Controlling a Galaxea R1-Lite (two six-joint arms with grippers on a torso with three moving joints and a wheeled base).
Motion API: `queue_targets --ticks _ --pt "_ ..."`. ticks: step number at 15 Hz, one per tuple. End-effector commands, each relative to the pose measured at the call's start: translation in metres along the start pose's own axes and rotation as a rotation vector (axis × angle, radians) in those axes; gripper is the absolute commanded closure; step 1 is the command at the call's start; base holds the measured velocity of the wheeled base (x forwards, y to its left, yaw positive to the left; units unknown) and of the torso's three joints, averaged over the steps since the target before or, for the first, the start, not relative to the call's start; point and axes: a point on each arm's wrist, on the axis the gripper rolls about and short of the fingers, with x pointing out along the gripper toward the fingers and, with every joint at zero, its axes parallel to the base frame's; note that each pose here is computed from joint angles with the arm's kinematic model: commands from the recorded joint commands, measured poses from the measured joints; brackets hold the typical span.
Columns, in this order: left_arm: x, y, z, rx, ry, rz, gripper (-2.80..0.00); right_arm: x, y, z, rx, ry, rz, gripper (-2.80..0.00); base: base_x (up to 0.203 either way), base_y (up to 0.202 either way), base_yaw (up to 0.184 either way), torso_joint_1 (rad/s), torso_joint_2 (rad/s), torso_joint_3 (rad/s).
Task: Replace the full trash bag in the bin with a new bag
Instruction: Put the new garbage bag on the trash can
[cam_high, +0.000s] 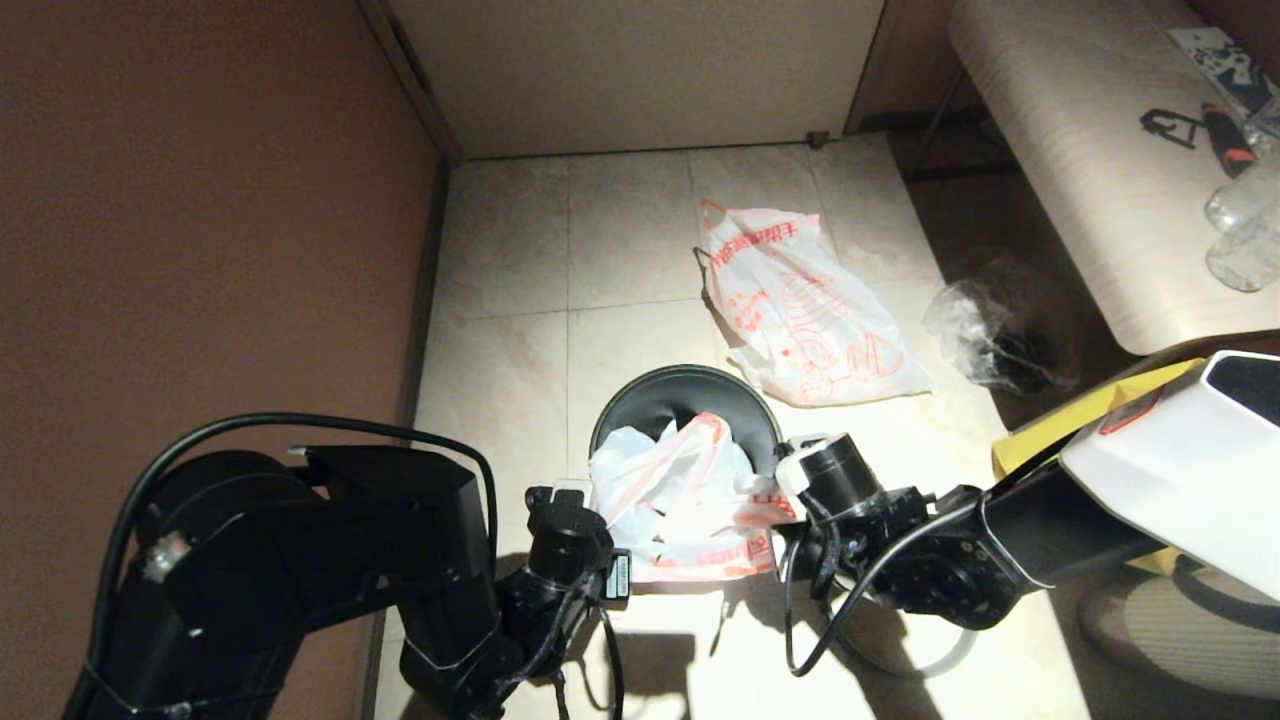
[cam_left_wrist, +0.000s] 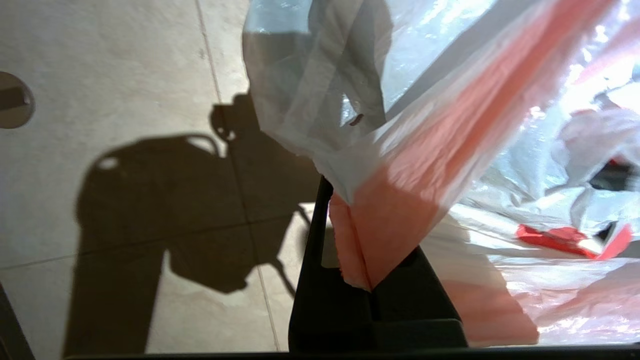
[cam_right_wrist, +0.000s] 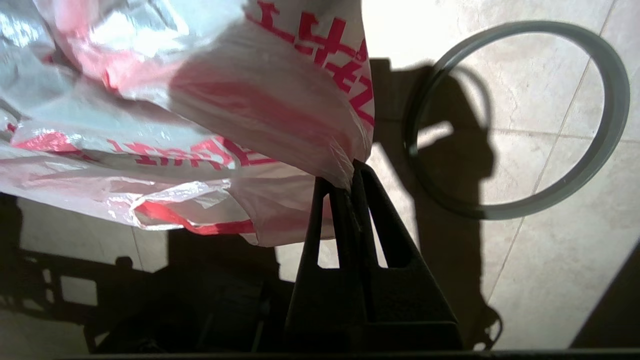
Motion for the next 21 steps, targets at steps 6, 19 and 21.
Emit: queue_targets --ticks 6,19,21 --pt "0.006 0.0 -0.009 0.037 0.04 -0.047 0.0 0.022 0.002 -0.02 0.019 0.034 -0.026 0.0 0.0 0.0 0.0 0.0 0.0 0.0" --pt "-0.041 0.013 0.017 0.017 -0.003 -0.063 -2.8 0.039 0.005 -0.011 0.016 -0.037 -0.039 0.0 0.0 0.0 0.0 0.0 0.0 0.0" --pt "-0.061 0.024 0.021 0.009 -0.003 -0.054 -2.8 0.039 0.005 -0.012 0.016 -0.035 -0.04 0.0 0.0 0.0 0.0 0.0 0.0 0.0"
